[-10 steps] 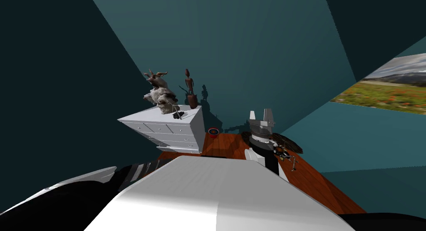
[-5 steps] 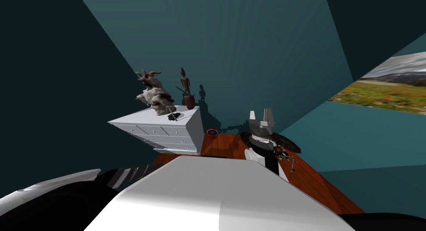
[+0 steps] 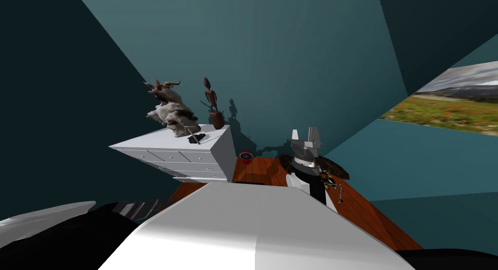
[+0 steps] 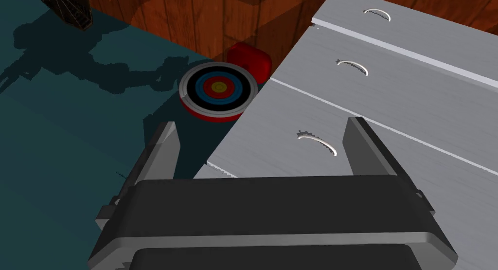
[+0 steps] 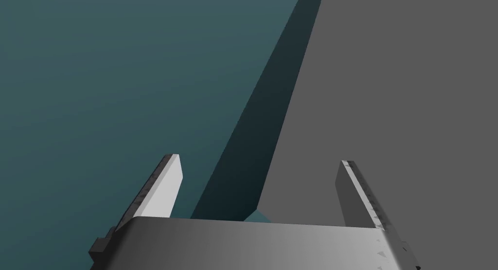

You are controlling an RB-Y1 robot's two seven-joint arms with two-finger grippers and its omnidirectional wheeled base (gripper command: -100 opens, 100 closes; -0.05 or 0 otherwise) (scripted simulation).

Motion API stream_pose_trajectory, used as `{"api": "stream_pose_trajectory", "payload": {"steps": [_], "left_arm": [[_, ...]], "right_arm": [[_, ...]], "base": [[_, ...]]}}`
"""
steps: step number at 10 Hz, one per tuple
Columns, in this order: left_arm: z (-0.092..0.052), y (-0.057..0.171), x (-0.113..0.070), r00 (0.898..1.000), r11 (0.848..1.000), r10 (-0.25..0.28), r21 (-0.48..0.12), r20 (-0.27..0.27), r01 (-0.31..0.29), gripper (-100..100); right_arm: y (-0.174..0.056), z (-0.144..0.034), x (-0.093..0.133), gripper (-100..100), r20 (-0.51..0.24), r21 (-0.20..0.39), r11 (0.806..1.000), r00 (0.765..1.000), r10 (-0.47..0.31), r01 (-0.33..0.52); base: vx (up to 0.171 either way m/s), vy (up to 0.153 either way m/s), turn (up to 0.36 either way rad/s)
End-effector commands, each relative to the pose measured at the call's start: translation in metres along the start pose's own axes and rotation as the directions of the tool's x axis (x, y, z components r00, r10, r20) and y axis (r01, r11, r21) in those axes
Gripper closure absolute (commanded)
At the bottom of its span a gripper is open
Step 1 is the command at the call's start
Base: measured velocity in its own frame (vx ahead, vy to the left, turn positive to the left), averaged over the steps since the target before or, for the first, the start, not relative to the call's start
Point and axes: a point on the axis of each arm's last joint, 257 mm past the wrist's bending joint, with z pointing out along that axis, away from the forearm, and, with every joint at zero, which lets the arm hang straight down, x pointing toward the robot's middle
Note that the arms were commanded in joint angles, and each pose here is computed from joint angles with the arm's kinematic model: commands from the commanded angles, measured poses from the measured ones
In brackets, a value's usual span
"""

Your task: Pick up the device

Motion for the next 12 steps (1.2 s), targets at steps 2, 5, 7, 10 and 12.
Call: {"api": "stream_pose_trajectory", "payload": {"steps": [2,5,7,10,12], "left_arm": [[-0.026,0.020,0.001,1.000,0.999,-0.006,-0.044,-0.019,0.005,-100],[-0.053,0.039,0.007,0.998,0.996,-0.007,-0.091,-0.057,0.001,-100],[-0.081,0.056,0.010,0.996,0.990,-0.009,-0.138,-0.092,-0.004,-100],[-0.126,0.072,0.014,0.988,0.981,-0.011,-0.195,-0.156,-0.020,-100],[-0.136,0.081,0.012,0.989,0.974,-0.018,-0.225,-0.150,-0.017,-100]], "right_arm": [[0.000,0.000,0.000,0,0.000,0.000,1.000,1.000,0.000,0.000],[0.000,0.000,0.000,0,0.000,0.000,1.000,1.000,0.000,0.000],[0.000,0.000,0.000,0,0.000,0.000,1.000,1.000,0.000,0.000],[0.000,0.000,0.000,0,0.000,0.000,1.000,1.000,0.000,0.000],[0.000,0.000,0.000,0,0.000,0.000,1.000,1.000,0.000,0.000]], "base": [[0.061,-0.059,-0.003],[0.067,-0.040,-0.027],[0.084,-0.066,-0.043],[0.107,-0.070,-0.041],[0.087,-0.032,-0.014]]}}
